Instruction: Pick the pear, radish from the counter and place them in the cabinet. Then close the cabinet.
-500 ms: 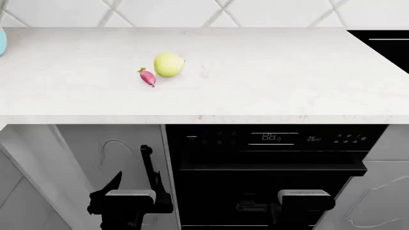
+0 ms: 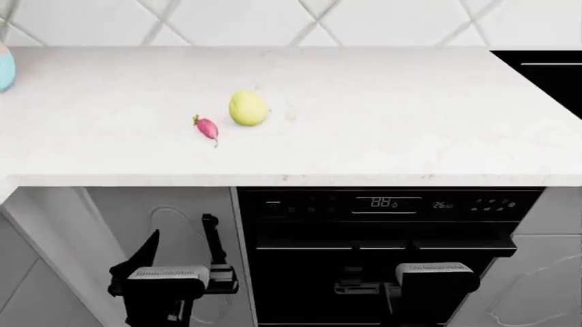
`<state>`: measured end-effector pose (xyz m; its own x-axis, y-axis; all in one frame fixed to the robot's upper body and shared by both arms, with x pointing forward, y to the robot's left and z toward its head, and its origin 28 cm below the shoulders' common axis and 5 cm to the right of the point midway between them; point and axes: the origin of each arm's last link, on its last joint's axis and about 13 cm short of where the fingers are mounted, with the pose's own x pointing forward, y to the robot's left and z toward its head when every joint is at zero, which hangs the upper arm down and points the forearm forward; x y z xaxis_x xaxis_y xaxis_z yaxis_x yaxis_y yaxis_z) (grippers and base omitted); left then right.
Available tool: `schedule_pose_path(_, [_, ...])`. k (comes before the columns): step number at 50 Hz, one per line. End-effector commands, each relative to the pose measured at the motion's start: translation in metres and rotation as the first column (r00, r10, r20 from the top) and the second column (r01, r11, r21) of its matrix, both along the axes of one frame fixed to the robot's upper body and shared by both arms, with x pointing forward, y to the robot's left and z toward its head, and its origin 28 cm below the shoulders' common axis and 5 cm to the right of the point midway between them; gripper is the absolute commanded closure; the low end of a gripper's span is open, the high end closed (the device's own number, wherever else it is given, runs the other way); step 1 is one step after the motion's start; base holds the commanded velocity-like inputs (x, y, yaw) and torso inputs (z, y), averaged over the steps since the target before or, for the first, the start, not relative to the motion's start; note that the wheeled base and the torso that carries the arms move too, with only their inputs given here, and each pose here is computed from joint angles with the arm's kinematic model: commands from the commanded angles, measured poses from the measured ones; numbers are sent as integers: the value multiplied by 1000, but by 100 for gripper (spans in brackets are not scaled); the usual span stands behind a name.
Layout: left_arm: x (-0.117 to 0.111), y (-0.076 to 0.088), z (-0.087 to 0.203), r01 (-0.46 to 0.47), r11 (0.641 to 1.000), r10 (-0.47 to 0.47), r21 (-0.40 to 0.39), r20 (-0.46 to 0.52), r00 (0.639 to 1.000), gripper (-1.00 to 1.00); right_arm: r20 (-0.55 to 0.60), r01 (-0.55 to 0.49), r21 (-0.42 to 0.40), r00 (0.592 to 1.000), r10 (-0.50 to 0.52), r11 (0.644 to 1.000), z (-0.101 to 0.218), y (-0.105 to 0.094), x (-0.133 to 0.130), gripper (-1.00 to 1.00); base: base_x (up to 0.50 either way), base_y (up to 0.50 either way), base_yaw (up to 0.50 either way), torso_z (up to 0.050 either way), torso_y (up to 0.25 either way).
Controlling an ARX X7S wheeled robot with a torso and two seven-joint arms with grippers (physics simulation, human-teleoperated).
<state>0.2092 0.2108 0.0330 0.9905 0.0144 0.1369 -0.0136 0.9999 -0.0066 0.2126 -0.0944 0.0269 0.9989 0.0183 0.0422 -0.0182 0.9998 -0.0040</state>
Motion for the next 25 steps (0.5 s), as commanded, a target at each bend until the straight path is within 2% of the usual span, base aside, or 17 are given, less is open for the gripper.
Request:
schedule_pose_path(1, [5,5,35,0,1000,-2,31,73,997,-100,55,-7,-11,998,8,1000,31,0,8,-100,0,0,0,50,0])
schedule_pose_path(10, [21,8,85,16,999,-21,44,104,994,-100,99,20,-61,995,-14,998,79,-5,24,-100,0,0,0,50,0])
schedule_pose_path(19, [26,11,123,18,999,-22,29,143,990,-100,144,10,-84,990,2,996,102,-6,24,-100,6,0,0,50,0])
schedule_pose_path(23, [25,11,137,16,1000,-19,21,147,989,-100,170,-3,-77,985,16,997,109,-5,21,-100,317,0,0,45,0])
schedule_pose_path(25, [24,10,139,16,1000,-17,14,138,990,-100,173,-6,-76,985,19,997,111,-5,20,-100,500,0,0,7,0])
